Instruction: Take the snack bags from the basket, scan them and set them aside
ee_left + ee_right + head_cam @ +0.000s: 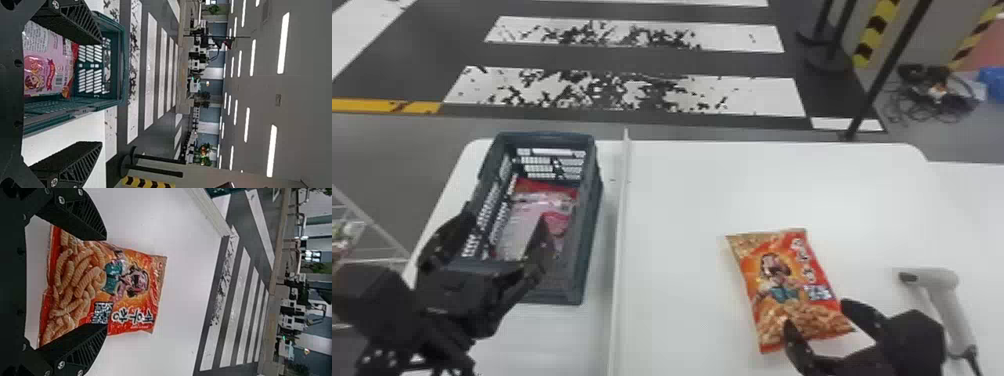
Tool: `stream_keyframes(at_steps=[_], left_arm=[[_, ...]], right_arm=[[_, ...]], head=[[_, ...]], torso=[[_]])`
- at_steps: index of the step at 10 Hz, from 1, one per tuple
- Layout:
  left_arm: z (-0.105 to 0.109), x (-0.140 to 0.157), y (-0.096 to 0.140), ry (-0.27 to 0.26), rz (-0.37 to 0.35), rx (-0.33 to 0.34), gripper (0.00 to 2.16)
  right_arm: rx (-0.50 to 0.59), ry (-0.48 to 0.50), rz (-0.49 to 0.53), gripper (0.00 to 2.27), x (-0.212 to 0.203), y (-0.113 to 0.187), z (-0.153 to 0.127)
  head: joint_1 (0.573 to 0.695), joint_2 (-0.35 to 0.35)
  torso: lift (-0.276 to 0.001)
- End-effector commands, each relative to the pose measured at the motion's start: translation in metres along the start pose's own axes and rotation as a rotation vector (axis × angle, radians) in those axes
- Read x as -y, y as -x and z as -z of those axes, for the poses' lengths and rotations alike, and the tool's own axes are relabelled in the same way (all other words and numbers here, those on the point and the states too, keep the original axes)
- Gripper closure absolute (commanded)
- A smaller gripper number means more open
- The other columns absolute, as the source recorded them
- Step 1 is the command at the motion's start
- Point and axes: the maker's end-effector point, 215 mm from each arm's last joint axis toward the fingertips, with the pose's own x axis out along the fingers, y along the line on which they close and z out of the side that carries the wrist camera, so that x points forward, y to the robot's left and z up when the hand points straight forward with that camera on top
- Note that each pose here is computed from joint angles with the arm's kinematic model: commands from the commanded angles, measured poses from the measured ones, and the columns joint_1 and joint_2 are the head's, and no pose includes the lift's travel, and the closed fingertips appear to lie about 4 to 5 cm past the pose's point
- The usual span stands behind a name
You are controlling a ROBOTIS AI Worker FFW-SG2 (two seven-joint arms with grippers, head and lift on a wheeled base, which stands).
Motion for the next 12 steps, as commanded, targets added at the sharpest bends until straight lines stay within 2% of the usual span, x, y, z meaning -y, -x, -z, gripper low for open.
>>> stream_keyframes(at_steps=[1,3,6,7,12], left_arm=[[-0.001,-0.002,0.000,0.021,0.003,0.000,0.09],[-0.007,-0.004,-0.002,0.036,0.015,0.012,0.09],[-0.004,-0.004,-0.006,0.052,0.023,0.008,0.09],[-0.001,-0.004,-0.008,0.058,0.030,0.004,0.09],[0.005,0.000,-0.007,0.072,0.051,-0.012,0.09]], right_arm=[[-0.061,0.098,-0.030,0.15,-0.025,-0.001,0.019],[-0.097,0.225,0.013,0.16,-0.039,-0.002,0.029],[-0.109,0.489,0.185,0.16,-0.043,-0.002,0.029],[-0.138,0.544,0.198,0.16,-0.048,-0.003,0.035],[-0.198,0.632,0.178,0.16,-0.072,-0.022,0.048]], head=[[0.695,0.037],[0.695,0.073],[0.695,0.093],[0.695,0.096],[0.695,0.133]], torso=[[-0.075],[-0.075],[-0.075],[-0.075],[-0.075]])
